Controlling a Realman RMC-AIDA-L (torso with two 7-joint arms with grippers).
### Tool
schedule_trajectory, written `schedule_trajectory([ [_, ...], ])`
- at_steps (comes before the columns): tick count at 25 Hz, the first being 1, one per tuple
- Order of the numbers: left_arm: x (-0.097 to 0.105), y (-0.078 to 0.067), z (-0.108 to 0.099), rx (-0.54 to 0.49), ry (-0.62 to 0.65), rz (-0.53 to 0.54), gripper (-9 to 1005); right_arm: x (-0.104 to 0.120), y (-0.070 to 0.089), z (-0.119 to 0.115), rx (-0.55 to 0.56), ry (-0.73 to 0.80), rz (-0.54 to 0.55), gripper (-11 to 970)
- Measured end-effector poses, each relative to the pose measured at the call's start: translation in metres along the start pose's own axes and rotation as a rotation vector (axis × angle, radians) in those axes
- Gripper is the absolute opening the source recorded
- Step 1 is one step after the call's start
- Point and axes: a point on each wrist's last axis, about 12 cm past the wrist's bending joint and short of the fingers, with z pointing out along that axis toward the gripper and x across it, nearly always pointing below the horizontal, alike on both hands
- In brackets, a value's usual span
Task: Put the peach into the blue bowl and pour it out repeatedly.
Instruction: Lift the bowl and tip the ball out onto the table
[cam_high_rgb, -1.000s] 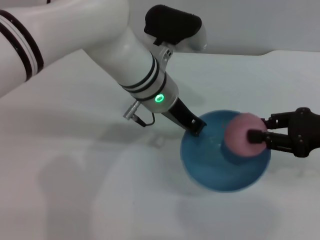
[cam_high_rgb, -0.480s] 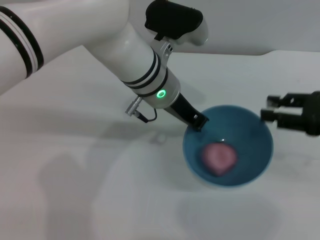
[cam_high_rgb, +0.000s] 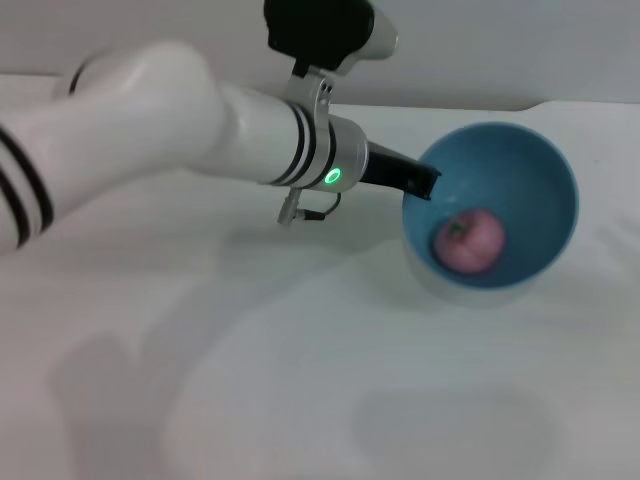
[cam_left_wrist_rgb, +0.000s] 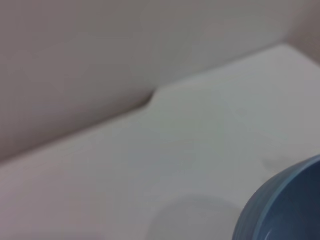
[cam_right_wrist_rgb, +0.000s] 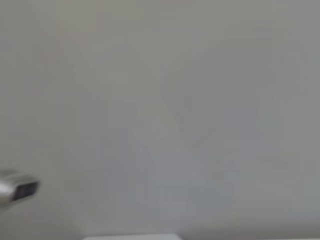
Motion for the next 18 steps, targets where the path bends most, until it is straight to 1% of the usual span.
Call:
schedule_trajectory([
  [3, 0.01, -0.002, 0.001, -0.035, -0.09, 0.085, -1, 0.009, -0.006, -0.014, 0.056, -0.033, 0.042, 535],
  [5, 0.019, -0.004, 0.002, -0.07, -0.159, 0.162, -1, 0.013, -0.01, -0.024, 0.096, -0.057, 0.066, 535],
  [8, 0.033, -0.003, 0.002, -0.144, -0.266, 0.261, 0, 0.017, -0.013, -0.033, 0.131, -0.082, 0.084, 535],
  [10, 0.044, -0.004, 0.001, -0.204, -0.337, 0.348, 0, 0.018, -0.013, -0.037, 0.139, -0.092, 0.092, 535],
  [12, 0.052, -0.008, 0.002, -0.232, -0.378, 0.424, 0, 0.019, -0.012, -0.037, 0.139, -0.097, 0.097, 535],
  [16, 0.075, -0.027, -0.001, -0.316, -0.492, 0.693, 0, 0.019, -0.011, -0.034, 0.126, -0.096, 0.098, 535],
  [18, 0.083, -0.035, -0.004, -0.351, -0.532, 0.807, -1, 0.02, -0.009, -0.031, 0.109, -0.093, 0.104, 535],
])
